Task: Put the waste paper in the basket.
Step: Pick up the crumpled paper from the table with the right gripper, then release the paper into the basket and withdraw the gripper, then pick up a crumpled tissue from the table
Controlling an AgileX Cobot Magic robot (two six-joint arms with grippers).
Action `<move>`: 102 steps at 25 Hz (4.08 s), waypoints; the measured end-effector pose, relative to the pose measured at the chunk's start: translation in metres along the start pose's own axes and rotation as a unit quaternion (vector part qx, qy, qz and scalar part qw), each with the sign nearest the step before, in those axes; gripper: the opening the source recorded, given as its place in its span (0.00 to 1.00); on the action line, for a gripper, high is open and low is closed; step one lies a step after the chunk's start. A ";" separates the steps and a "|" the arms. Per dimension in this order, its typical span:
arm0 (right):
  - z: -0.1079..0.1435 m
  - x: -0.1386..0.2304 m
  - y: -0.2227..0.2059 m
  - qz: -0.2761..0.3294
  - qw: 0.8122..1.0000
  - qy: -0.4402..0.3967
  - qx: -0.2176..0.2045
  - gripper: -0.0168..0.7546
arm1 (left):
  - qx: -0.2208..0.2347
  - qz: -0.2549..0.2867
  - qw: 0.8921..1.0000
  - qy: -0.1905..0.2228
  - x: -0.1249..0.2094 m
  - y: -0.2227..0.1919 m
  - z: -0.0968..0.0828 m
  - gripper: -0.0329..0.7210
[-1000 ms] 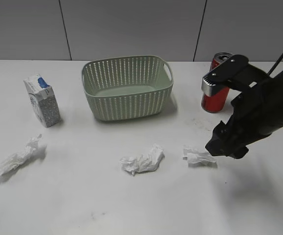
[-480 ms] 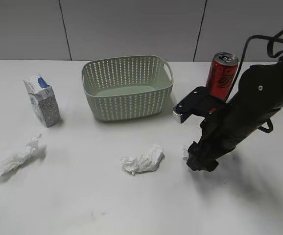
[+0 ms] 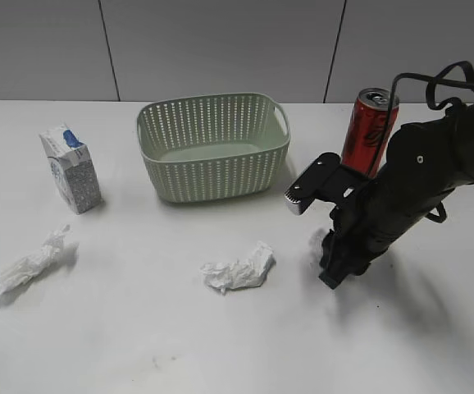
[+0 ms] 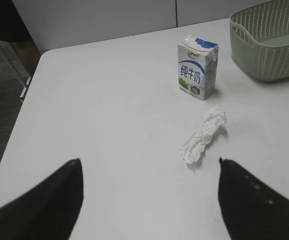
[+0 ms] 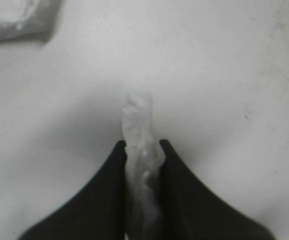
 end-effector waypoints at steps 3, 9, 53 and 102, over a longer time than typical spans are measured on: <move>-0.002 -0.006 0.017 -0.023 1.000 -0.005 0.010 0.01 | 0.000 0.000 1.000 0.000 0.000 0.000 0.000 0.86; -0.023 -0.053 0.086 -0.160 0.984 -0.036 0.066 0.01 | 0.000 0.000 1.000 0.000 0.000 0.000 0.000 0.83; -0.038 -0.118 0.120 0.021 0.992 -0.103 -0.067 0.76 | -0.002 0.000 1.000 -0.001 0.000 0.000 0.000 0.80; 0.120 0.204 0.263 -0.317 0.879 -0.276 0.226 0.76 | 0.091 0.481 0.852 -0.183 0.024 -0.341 -0.041 0.78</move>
Point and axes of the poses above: a point on each arm's last joint axis where the gripper is mounted, y pointing back along that axis away from the gripper, z along the wrist's bending axis when the last joint is at zero, x = y × z, the point moved 1 cm from there along -y, pointing out along that axis toward the gripper, and after that the axes turned 7 degrees about y, right-handed, at the moved point
